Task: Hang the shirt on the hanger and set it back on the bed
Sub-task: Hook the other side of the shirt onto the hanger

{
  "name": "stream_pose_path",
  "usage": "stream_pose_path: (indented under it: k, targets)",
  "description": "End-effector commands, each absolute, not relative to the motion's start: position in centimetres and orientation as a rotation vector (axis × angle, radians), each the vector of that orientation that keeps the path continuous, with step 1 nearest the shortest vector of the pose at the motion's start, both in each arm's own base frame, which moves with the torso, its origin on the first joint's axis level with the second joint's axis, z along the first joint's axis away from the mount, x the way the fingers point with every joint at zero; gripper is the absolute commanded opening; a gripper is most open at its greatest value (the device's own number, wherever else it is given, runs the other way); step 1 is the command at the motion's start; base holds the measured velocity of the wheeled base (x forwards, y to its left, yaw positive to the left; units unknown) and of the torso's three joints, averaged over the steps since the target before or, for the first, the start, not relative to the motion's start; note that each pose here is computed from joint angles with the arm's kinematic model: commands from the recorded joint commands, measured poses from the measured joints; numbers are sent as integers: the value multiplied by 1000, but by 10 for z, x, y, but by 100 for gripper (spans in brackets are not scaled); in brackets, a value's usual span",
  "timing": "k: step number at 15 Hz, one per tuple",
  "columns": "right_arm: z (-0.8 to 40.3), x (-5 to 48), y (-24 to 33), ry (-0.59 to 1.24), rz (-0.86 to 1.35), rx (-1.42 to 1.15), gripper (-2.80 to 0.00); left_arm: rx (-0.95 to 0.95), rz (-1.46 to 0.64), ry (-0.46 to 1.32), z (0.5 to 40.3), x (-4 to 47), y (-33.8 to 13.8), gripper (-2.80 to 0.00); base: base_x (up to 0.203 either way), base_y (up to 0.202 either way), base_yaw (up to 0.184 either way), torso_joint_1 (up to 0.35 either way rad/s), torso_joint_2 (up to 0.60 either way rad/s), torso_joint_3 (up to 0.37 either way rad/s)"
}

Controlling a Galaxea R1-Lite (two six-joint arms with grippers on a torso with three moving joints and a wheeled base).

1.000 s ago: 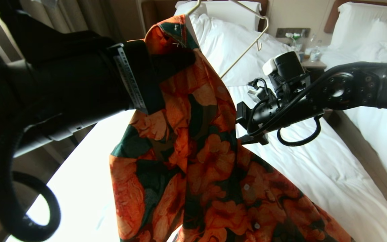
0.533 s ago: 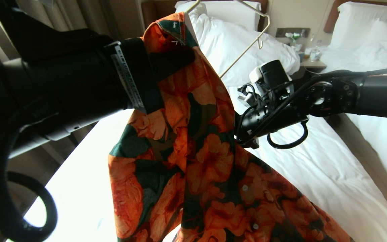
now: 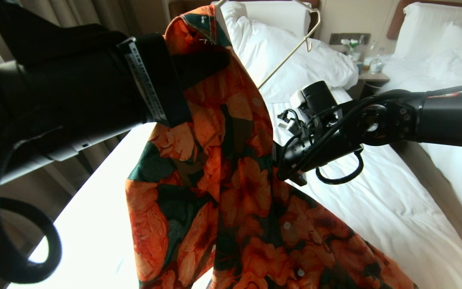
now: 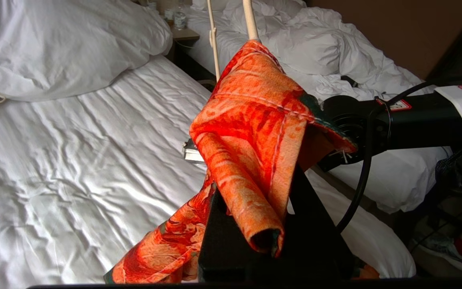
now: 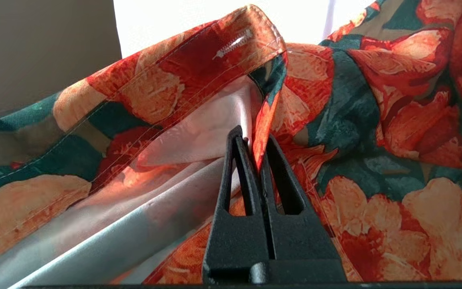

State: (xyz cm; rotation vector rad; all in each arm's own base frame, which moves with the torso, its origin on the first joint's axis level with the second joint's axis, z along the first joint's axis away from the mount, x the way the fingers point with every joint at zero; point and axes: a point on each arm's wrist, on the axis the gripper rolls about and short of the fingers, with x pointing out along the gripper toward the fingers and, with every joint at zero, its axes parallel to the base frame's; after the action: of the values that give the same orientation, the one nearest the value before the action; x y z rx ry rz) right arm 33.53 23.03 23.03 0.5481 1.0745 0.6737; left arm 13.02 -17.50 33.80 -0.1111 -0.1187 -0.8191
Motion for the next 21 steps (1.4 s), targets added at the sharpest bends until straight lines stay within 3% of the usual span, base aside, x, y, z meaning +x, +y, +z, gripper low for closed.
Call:
stream_pose_path:
  k: [1, 6, 14, 21]
  targets:
    - [237, 333, 226, 1063, 674, 557, -280, -112, -817, -119, 338, 130, -175, -280, 0, 0, 0, 0, 0, 0]
    - [262, 332, 183, 951, 545, 589, -280, -83, -763, -67, 321, 136, -172, -280, 0, 0, 0, 0, 0, 0]
    - [264, 334, 129, 862, 287, 601, -280, -64, -721, 123, 278, 127, -172, -280, 0, 0, 0, 0, 0, 0]
    - [271, 341, 106, 772, 201, 600, -280, -70, -789, 159, 269, 106, -175, -280, 0, 0, 0, 0, 0, 0]
